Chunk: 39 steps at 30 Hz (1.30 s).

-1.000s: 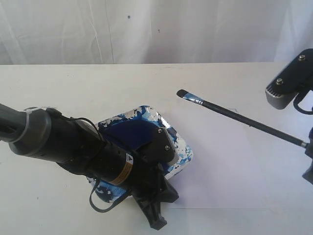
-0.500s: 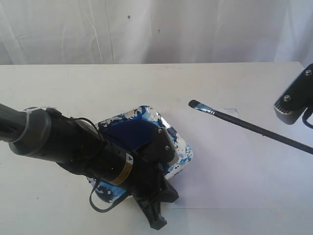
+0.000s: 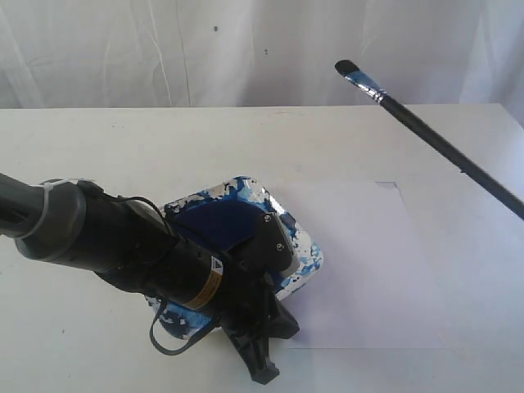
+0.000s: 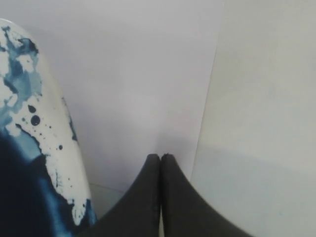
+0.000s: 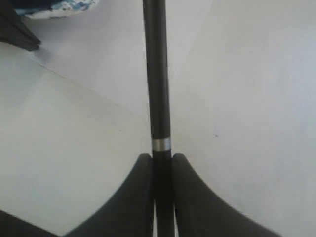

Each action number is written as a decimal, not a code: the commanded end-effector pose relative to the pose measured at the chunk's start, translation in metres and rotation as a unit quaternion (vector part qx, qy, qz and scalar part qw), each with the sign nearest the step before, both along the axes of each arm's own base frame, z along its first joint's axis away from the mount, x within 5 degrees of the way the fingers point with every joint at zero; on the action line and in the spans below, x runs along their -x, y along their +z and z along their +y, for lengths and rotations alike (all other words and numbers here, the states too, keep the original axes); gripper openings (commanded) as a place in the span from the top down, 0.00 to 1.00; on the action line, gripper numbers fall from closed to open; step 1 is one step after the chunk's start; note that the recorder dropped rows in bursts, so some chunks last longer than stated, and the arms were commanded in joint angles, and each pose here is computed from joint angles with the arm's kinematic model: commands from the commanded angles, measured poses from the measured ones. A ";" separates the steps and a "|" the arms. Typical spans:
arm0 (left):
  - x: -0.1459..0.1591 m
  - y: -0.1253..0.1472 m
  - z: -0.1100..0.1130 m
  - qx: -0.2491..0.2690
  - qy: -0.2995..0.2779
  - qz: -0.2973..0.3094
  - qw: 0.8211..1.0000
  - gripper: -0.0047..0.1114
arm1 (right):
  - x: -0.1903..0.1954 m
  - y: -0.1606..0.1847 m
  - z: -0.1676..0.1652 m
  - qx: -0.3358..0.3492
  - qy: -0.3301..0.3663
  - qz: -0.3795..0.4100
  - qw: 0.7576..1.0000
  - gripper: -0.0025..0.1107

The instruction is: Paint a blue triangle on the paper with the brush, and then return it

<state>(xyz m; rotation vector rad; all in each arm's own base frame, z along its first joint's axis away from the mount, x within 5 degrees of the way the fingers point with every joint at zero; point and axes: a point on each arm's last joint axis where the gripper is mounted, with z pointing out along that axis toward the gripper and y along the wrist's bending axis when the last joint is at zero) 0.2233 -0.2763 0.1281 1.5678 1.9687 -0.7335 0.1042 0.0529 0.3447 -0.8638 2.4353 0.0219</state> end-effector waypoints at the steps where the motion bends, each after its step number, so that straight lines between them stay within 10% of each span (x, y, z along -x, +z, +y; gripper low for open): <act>1: 0.000 0.001 0.000 -0.002 0.003 -0.002 1.000 0.96 | 0.008 -0.001 0.010 -0.084 -0.027 0.047 0.995 0.98; 12: 0.013 0.043 -0.002 0.064 -0.041 -0.002 0.997 0.96 | 0.027 -0.008 0.007 -0.207 -0.092 0.043 0.973 0.98; 31: 0.015 0.098 0.012 0.116 -0.033 -0.069 0.990 0.96 | 0.039 -0.077 0.010 -0.578 -0.179 -0.016 0.796 0.98; 39: -0.011 0.125 0.048 0.137 0.042 -0.100 0.985 0.96 | 0.039 -0.096 0.009 -0.605 -0.191 -0.003 0.773 0.98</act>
